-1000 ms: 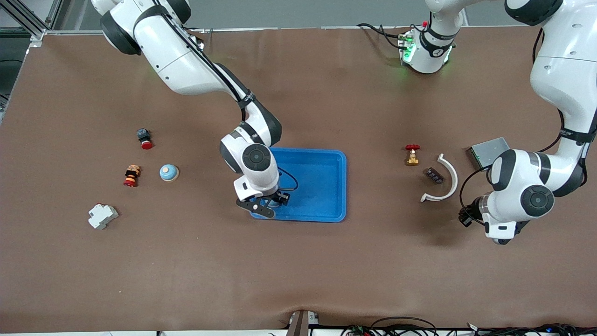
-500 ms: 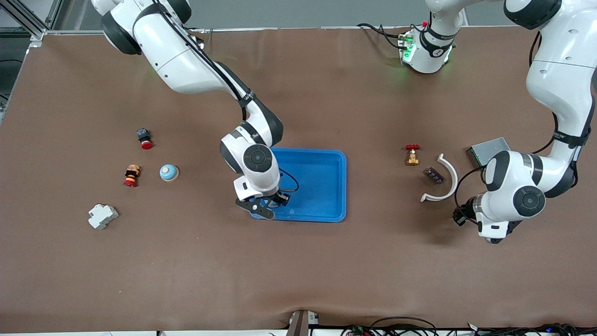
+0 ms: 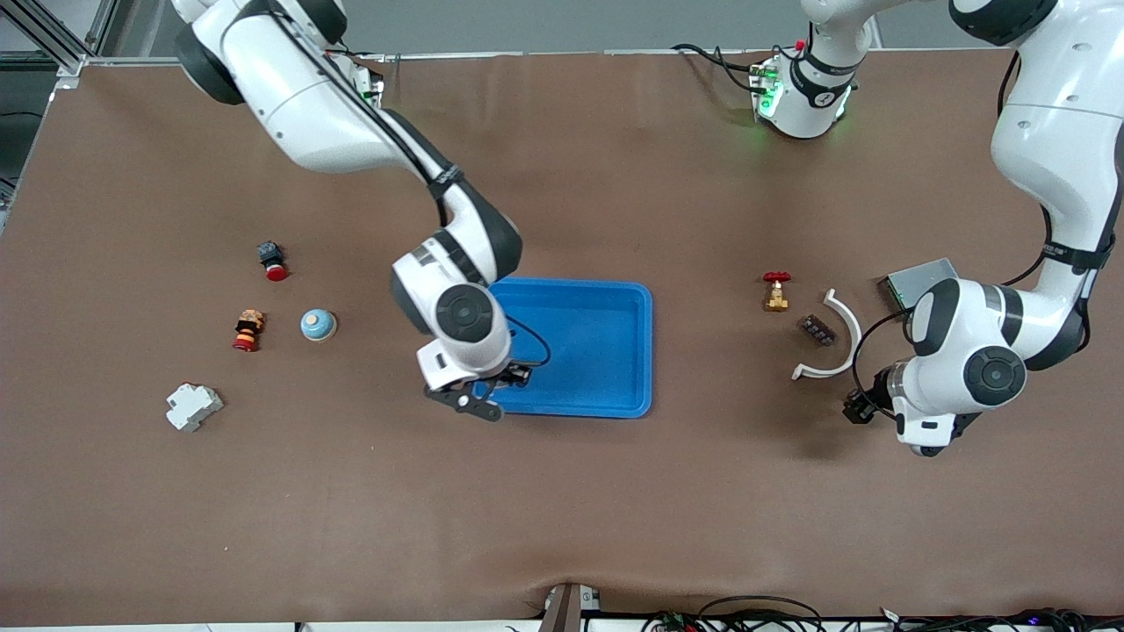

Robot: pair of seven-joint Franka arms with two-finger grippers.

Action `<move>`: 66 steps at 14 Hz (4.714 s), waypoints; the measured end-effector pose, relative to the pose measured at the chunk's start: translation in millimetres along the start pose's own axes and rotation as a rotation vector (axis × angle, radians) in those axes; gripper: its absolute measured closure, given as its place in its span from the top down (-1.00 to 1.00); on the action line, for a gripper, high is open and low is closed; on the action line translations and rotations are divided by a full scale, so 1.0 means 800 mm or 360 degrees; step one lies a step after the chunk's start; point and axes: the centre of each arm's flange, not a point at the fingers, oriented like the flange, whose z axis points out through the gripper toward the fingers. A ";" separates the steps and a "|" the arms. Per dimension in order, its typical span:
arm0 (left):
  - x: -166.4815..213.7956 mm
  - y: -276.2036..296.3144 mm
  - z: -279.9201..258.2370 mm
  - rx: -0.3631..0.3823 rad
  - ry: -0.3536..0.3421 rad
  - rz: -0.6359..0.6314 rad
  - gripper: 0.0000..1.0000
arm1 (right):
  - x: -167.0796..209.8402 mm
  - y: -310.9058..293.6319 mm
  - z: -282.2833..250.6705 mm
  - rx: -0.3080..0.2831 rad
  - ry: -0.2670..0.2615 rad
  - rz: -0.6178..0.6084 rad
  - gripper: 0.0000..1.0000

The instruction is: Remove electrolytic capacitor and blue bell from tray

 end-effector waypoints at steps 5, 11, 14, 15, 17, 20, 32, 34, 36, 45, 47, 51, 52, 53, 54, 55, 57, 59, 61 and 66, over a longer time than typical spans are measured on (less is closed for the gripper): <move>-0.011 -0.002 -0.175 -0.0006 0.0199 0.0269 1.00 | 0.088 0.117 -0.059 0.0008 -0.0017 -0.0293 0.27; -0.027 -0.041 -0.331 0.0022 0.0233 0.0446 1.00 | 0.114 0.241 -0.036 0.0011 0.0014 -0.0571 0.27; -0.061 -0.058 -0.381 0.0054 0.0217 0.0561 1.00 | 0.111 0.298 -0.008 0.0027 0.0057 -0.0671 0.27; -0.075 -0.063 -0.397 0.0049 0.0190 0.0612 1.00 | 0.109 0.317 0.004 0.0036 0.0075 -0.0702 0.27; -0.098 -0.074 -0.425 0.0038 0.0175 0.0672 1.00 | 0.109 0.350 0.027 0.0050 0.0098 -0.0753 0.27; -0.117 -0.085 -0.449 0.0053 0.0178 0.0720 1.00 | 0.106 0.385 0.053 0.0052 0.0067 -0.0773 0.27; -0.163 -0.146 -0.484 -0.0027 0.0119 0.0899 1.00 | 0.098 0.423 0.087 0.0080 0.0144 -0.0861 0.27; -0.172 -0.148 -0.480 -0.0020 0.0115 0.0917 1.00 | 0.099 0.431 0.095 0.0078 0.0157 -0.0873 0.27; -0.182 -0.152 -0.476 -0.0022 0.0134 0.0923 1.00 | 0.100 0.436 0.105 0.0084 0.0160 -0.0876 0.27; -0.201 -0.152 -0.480 -0.0121 0.0145 0.0941 1.00 | 0.099 0.435 0.116 0.0092 0.0160 -0.0879 0.78; -0.203 -0.150 -0.480 -0.0122 0.0145 0.0947 1.00 | 0.101 0.434 0.110 0.0091 0.0169 -0.0882 1.00; -0.203 -0.149 -0.480 -0.0121 0.0144 0.0948 1.00 | 0.128 0.432 0.038 0.0031 0.0109 -0.0878 1.00; -0.203 -0.149 -0.479 -0.0121 0.0142 0.0948 1.00 | 0.135 0.433 0.012 0.0014 0.0105 -0.0871 1.00; -0.203 -0.149 -0.478 -0.0120 0.0140 0.0949 1.00 | 0.140 0.435 -0.016 -0.0006 0.0098 -0.0864 1.00; -0.203 -0.149 -0.477 -0.0119 0.0138 0.0948 1.00 | 0.143 0.438 -0.040 -0.0023 0.0078 -0.0852 1.00; -0.202 -0.149 -0.476 -0.0118 0.0136 0.0947 1.00 | 0.143 0.442 -0.064 -0.0034 0.0050 -0.0832 1.00; -0.202 -0.149 -0.476 -0.0117 0.0134 0.0948 1.00 | 0.141 0.446 -0.109 0.0001 -0.0008 -0.0751 1.00; -0.203 -0.149 -0.476 -0.0118 0.0137 0.0947 1.00 | 0.137 0.449 -0.156 0.0013 -0.0040 -0.0639 1.00; -0.203 -0.150 -0.477 -0.0120 0.0140 0.0945 1.00 | 0.125 0.447 -0.199 0.0002 -0.0027 -0.0554 1.00; -0.203 -0.153 -0.482 -0.0125 0.0152 0.0940 1.00 | 0.072 0.420 -0.290 -0.0013 -0.0002 -0.0531 1.00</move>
